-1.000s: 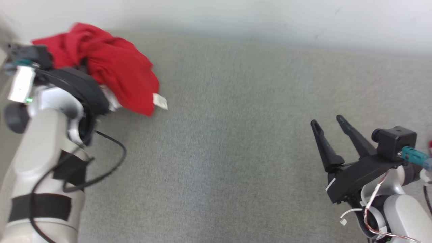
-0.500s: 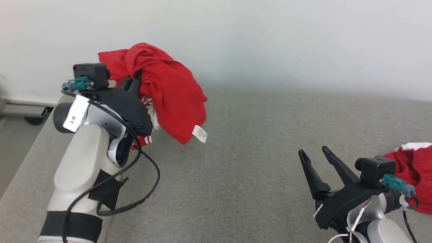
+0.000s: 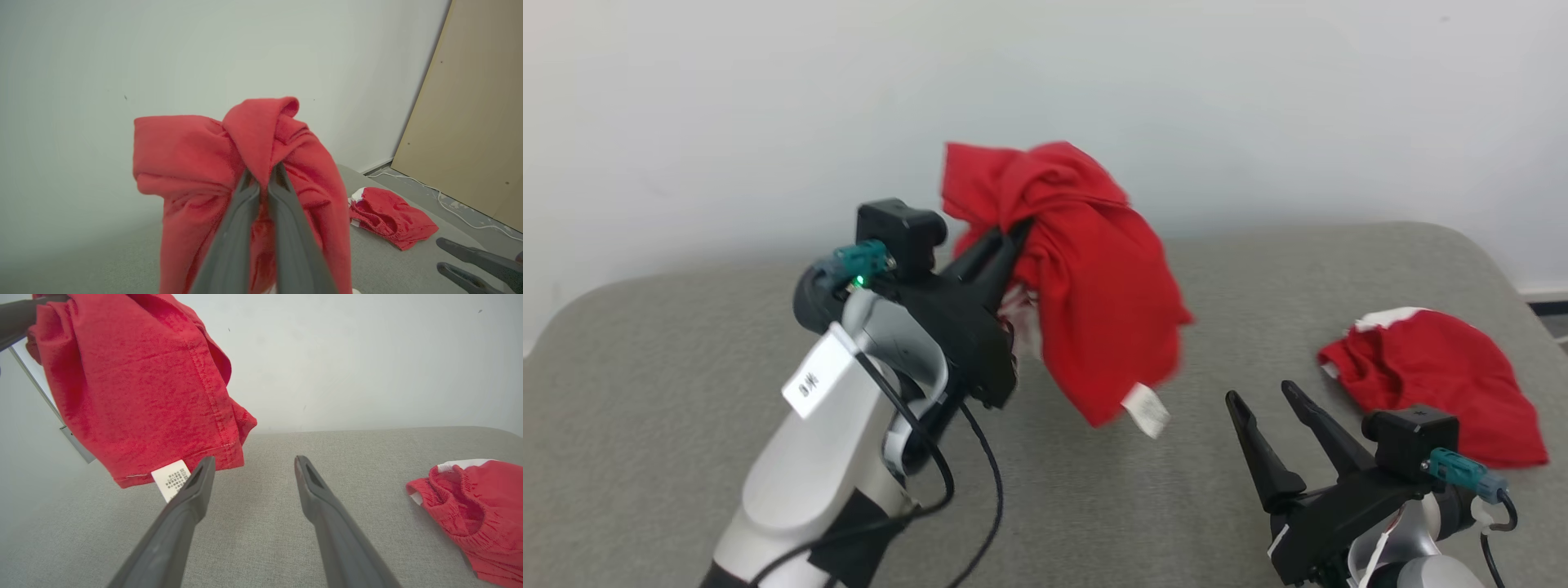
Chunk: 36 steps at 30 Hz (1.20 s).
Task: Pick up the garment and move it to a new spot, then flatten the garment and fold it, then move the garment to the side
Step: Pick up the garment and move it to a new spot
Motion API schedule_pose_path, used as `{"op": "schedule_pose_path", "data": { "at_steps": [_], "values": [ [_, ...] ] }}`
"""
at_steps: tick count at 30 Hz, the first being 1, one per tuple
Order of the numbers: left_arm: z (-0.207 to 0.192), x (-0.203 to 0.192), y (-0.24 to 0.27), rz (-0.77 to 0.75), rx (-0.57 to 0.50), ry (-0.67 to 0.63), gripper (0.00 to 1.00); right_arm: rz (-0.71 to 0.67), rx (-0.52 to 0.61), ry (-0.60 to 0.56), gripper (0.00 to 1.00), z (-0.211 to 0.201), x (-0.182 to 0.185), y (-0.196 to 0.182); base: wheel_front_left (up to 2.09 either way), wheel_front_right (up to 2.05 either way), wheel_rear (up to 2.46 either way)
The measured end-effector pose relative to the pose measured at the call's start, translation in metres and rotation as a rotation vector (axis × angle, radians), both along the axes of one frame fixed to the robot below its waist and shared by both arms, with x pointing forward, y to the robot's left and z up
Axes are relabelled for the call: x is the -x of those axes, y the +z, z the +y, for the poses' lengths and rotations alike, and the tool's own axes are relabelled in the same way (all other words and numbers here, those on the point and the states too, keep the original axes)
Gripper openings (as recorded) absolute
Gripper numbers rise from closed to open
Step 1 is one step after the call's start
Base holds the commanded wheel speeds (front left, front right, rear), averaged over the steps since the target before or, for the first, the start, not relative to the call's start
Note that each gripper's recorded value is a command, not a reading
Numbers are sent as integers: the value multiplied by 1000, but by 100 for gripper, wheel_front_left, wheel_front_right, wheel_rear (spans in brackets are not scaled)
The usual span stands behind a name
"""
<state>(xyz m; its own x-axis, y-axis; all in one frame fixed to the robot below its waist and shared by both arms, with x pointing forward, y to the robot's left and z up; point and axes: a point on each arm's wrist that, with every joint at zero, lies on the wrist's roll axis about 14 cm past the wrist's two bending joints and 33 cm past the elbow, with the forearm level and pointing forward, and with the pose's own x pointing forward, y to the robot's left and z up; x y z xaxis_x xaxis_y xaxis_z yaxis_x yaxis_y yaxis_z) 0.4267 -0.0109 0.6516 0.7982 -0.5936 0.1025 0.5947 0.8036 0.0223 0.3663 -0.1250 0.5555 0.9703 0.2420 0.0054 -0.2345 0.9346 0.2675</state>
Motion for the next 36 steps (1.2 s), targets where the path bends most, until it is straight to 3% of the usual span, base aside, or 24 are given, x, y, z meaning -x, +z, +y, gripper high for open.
{"op": "schedule_pose_path", "data": {
  "at_steps": [8, 16, 29, 30, 31, 32, 36],
  "values": [
    [-51, 18, -24, 64, -14, -106, 0, -3, -6, -72, 100, -26, 15, -1, 0, 0, 0],
    [-78, 20, -81, 189, -126, -149, 0, 16, -11, -159, 100, -54, 24, -7, 0, 0, 0],
    [-51, 10, -160, 350, -267, -78, 0, 37, -13, -167, 100, -55, 14, -15, 0, 0, 0],
    [-46, 9, -164, 358, -273, -63, 23, 38, -14, -164, 100, -54, 14, -15, 0, 0, 0],
    [-43, 8, -167, 366, -278, -55, 55, 39, -14, -162, 100, -53, 13, -15, 0, 0, 0],
    [-40, 7, -169, 370, -282, -49, 100, 38, -14, -161, 100, -53, 12, -15, 0, 0, 0],
    [-36, 5, -168, 364, -271, -36, 100, 33, -14, -160, 100, -52, 9, -15, 0, 0, 0]
  ]
}}
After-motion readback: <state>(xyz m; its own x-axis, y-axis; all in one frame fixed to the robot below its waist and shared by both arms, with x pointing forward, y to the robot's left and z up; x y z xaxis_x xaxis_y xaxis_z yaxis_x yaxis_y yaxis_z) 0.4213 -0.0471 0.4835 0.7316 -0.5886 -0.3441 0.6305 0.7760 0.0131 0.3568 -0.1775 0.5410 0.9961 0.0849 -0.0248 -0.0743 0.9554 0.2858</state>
